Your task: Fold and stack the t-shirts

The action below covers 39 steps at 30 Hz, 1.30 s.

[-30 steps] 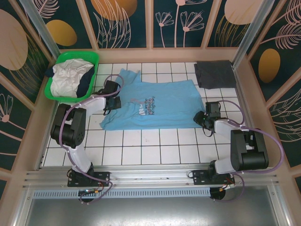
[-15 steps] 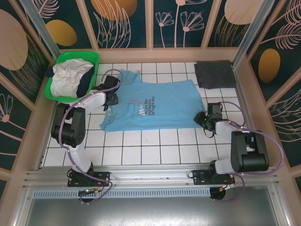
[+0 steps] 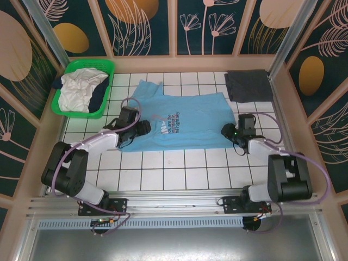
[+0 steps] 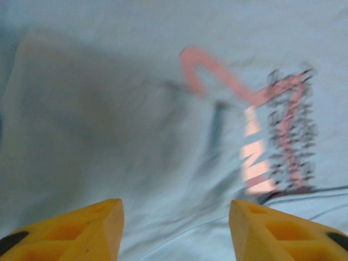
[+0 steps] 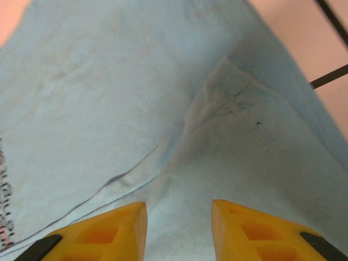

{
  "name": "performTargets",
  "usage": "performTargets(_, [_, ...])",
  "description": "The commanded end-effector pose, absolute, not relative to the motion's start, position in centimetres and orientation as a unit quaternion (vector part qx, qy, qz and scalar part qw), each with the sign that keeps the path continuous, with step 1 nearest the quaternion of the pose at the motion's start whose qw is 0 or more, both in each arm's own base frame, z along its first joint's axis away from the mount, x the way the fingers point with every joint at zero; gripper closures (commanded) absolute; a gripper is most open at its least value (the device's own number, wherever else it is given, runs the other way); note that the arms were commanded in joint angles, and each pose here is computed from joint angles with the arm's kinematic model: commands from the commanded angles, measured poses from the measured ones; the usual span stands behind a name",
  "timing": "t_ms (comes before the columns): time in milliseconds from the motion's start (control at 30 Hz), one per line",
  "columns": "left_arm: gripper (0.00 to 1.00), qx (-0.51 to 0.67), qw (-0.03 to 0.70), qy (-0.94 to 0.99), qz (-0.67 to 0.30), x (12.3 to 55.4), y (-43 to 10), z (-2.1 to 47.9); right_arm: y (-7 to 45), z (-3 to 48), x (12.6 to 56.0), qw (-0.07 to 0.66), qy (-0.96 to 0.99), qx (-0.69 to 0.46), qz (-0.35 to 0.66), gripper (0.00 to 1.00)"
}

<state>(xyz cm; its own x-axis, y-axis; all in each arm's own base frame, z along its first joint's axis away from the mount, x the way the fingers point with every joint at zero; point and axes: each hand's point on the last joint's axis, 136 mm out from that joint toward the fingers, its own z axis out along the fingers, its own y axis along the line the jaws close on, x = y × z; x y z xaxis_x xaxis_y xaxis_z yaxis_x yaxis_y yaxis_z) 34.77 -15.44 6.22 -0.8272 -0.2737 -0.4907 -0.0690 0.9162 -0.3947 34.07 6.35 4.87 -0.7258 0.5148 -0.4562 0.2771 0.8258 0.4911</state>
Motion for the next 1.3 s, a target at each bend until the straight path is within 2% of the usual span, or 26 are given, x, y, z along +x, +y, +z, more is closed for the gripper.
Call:
performTargets(0, [0.4, -0.128, 0.281, 0.939, -0.152, 33.7, -13.2, 4.6, 5.7, 3.6, 34.3, 0.282, 0.912, 0.24, 0.175, 0.64])
performTargets(100, [0.37, -0.147, 0.264, 0.945, -0.126, 32.3, -11.2, 2.7, 4.4, 2.6, 33.3, 0.279, 0.911, 0.261, 0.154, 0.63])
performTargets(167, [0.29, -0.171, 0.257, 0.947, -0.091, 31.5, -9.0, 1.7, 3.1, 1.8, 32.4, 0.27, 0.914, 0.277, 0.122, 0.62])
performTargets(267, [0.23, -0.192, 0.257, 0.945, -0.06, 30.7, -6.9, 1.3, 1.7, 0.8, 30.9, 0.251, 0.918, 0.293, 0.095, 0.62])
performTargets(433, [0.15, -0.192, 0.273, 0.94, -0.063, 31.0, -6.5, 2.3, 1.5, 0.5, 29.8, 0.245, 0.919, 0.294, 0.097, 0.62])
performTargets(533, [0.11, -0.175, 0.292, 0.937, -0.076, 32.1, -7.1, 3.8, 1.6, 2.1, 30.1, 0.261, 0.916, 0.288, 0.103, 0.62])
performTargets(700, [0.03, -0.18, 0.357, 0.915, -0.05, 33.7, -5.7, 8.7, 2.0, 7.1, 31.7, 0.334, 0.892, 0.277, 0.131, 0.61])
performTargets(833, [0.02, -0.156, 0.389, 0.899, -0.125, 35.7, -8.4, 11.8, 4.7, 10.6, 34.4, 0.385, 0.872, 0.236, 0.188, 0.58])
performTargets(933, [0.02, -0.116, 0.386, 0.897, -0.183, 37.2, -12.6, 12.4, 6.1, 10.5, 36.8, 0.381, 0.879, 0.215, 0.188, 0.57])
performTargets(1100, [0.02, -0.059, 0.352, 0.911, -0.207, 39.7, -18.3, 10.2, 7.6, 5.9, 39.0, 0.316, 0.909, 0.207, 0.176, 0.57])
performTargets(1267, [0.02, -0.066, 0.316, 0.933, -0.157, 40.6, -17.6, 5.1, 7.9, 1.3, 37.3, 0.263, 0.926, 0.219, 0.16, 0.58])
